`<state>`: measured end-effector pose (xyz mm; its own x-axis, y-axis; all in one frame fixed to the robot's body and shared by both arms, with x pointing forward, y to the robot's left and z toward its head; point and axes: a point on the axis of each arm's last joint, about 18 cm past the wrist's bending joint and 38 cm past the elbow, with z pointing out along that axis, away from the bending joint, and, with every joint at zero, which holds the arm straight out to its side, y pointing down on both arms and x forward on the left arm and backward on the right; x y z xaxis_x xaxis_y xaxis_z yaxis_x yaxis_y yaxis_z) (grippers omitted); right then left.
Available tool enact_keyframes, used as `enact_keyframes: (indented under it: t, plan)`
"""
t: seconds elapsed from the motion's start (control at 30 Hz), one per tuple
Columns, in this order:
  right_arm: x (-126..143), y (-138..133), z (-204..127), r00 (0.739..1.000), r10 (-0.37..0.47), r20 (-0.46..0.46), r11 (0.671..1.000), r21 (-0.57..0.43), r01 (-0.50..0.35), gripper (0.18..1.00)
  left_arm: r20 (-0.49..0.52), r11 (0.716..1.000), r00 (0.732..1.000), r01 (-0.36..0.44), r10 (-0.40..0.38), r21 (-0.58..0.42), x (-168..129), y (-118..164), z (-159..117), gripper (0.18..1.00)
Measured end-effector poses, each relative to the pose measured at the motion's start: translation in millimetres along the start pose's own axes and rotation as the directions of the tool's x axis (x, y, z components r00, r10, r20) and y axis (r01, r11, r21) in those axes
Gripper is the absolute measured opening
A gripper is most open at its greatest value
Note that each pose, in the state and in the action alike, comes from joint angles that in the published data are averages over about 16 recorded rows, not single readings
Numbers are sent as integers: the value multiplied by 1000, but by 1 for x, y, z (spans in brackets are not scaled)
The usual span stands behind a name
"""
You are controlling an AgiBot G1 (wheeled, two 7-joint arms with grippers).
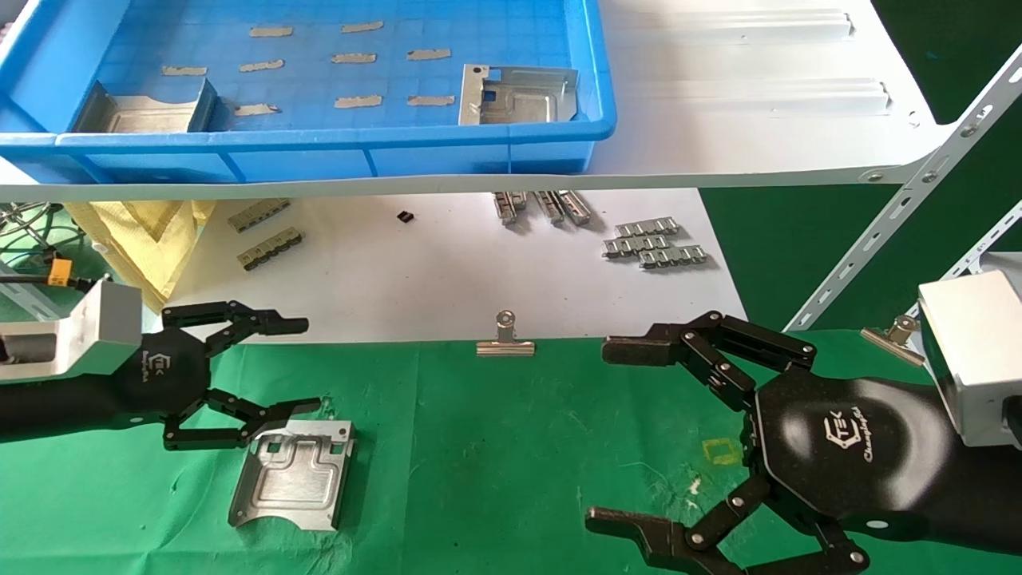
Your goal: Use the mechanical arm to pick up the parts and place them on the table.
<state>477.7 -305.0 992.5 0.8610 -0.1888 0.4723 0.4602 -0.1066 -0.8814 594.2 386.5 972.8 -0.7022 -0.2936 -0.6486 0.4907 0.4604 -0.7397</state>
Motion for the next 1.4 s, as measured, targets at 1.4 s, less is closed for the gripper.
enact_keyframes:
  t: [1.4]
  plan:
    - [0,0,0,1000,0,0,1000,0,0,1001,-151,951,979,175,-139,254,55,-62,26,1001]
